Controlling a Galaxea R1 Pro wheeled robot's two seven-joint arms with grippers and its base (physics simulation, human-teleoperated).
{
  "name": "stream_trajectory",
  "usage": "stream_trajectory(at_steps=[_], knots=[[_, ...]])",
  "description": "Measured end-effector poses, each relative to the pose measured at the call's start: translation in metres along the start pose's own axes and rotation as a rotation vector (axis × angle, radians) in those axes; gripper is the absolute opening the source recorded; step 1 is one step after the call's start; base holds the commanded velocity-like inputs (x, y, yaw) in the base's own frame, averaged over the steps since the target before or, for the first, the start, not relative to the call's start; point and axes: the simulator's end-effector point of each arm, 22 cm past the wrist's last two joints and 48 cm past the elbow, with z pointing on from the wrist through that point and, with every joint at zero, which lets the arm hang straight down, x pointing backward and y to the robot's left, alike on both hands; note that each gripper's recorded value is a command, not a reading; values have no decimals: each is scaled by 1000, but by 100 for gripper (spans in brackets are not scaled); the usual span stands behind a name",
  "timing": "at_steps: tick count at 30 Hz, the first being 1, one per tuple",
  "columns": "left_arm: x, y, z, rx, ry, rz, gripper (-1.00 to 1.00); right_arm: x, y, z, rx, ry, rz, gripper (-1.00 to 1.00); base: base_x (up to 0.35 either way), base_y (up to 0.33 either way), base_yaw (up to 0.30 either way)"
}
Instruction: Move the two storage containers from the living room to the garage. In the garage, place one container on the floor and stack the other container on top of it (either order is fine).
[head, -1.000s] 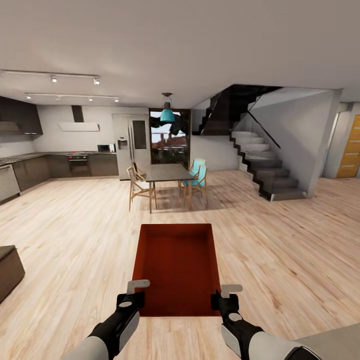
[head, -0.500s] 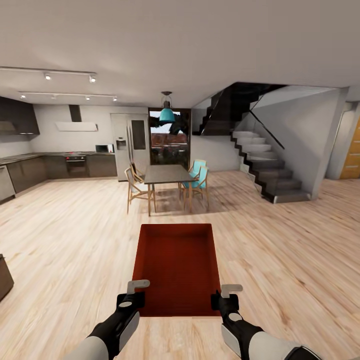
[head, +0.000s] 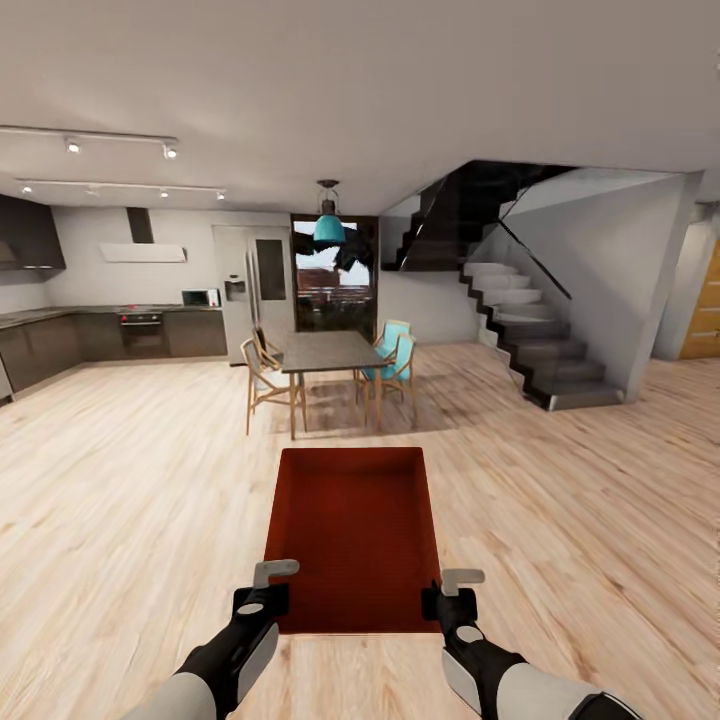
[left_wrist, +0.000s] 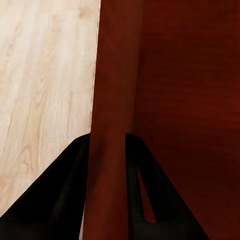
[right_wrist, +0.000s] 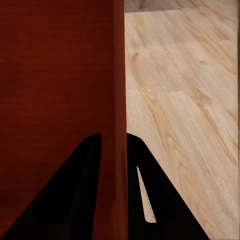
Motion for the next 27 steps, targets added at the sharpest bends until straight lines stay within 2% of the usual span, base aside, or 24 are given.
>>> stream_trajectory(at_steps=[27], knots=[[0, 0, 0, 0, -1, 1, -100, 0, 0, 0, 0, -1, 1, -100, 314, 180, -278]])
